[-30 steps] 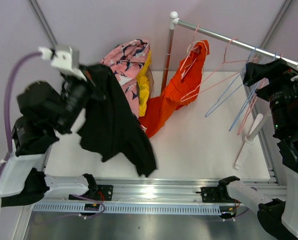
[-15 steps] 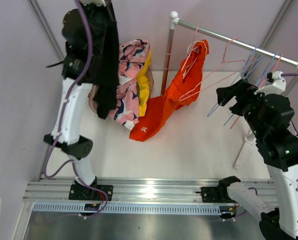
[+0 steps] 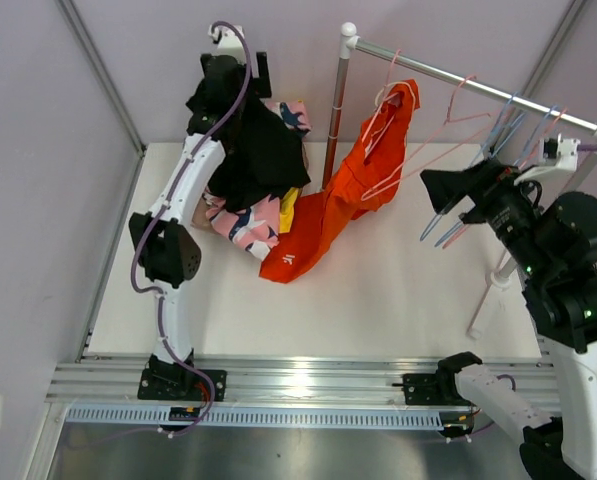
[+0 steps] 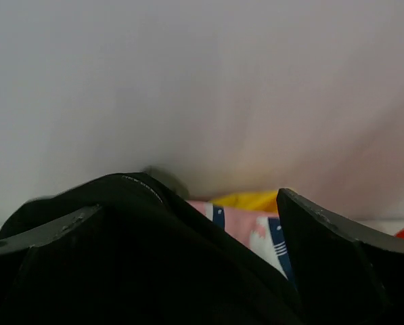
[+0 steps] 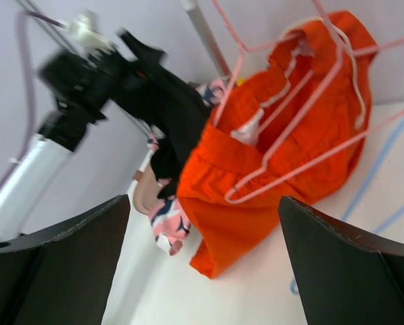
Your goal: Remove the shorts from the hanger
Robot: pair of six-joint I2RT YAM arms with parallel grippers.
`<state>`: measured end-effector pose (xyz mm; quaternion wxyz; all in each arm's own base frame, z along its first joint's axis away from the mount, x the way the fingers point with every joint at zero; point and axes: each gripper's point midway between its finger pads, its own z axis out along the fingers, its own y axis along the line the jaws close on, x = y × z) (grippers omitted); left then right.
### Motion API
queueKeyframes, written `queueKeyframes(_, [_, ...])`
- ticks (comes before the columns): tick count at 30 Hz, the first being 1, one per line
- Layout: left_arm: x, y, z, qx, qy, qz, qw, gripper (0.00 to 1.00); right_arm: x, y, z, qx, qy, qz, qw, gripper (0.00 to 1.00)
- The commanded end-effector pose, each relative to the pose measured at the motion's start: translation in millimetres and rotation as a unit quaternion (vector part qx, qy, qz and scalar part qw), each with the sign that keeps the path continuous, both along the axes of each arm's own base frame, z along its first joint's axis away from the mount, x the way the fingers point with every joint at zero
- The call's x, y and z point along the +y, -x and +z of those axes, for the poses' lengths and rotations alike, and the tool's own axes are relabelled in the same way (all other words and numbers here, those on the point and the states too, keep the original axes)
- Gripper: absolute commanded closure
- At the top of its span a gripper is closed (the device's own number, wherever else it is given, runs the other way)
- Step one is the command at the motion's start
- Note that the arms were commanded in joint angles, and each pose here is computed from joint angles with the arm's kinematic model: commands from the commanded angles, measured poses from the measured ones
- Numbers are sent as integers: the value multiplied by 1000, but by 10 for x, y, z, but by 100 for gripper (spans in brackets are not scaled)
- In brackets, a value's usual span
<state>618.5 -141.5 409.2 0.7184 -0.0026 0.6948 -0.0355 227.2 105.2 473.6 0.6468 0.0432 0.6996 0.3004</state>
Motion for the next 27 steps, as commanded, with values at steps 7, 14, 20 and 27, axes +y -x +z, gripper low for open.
queueKeyframes(7, [38,1194,-378,106,80,-36,991,1,562,-764,576,-44,13,48,998,1])
queueKeyframes(14, [70,2839,-711,117,67,-111,985,1,792,-1463,357,-14,21,10,1000,23])
queueKeyframes(20, [260,3601,-886,141,78,-135,978,1,757,-1842,85,21,30,-44,998,31])
queueKeyframes(27, [411,3920,-1173,165,72,-131,975,1,860,-2067,-212,40,20,-58,997,52])
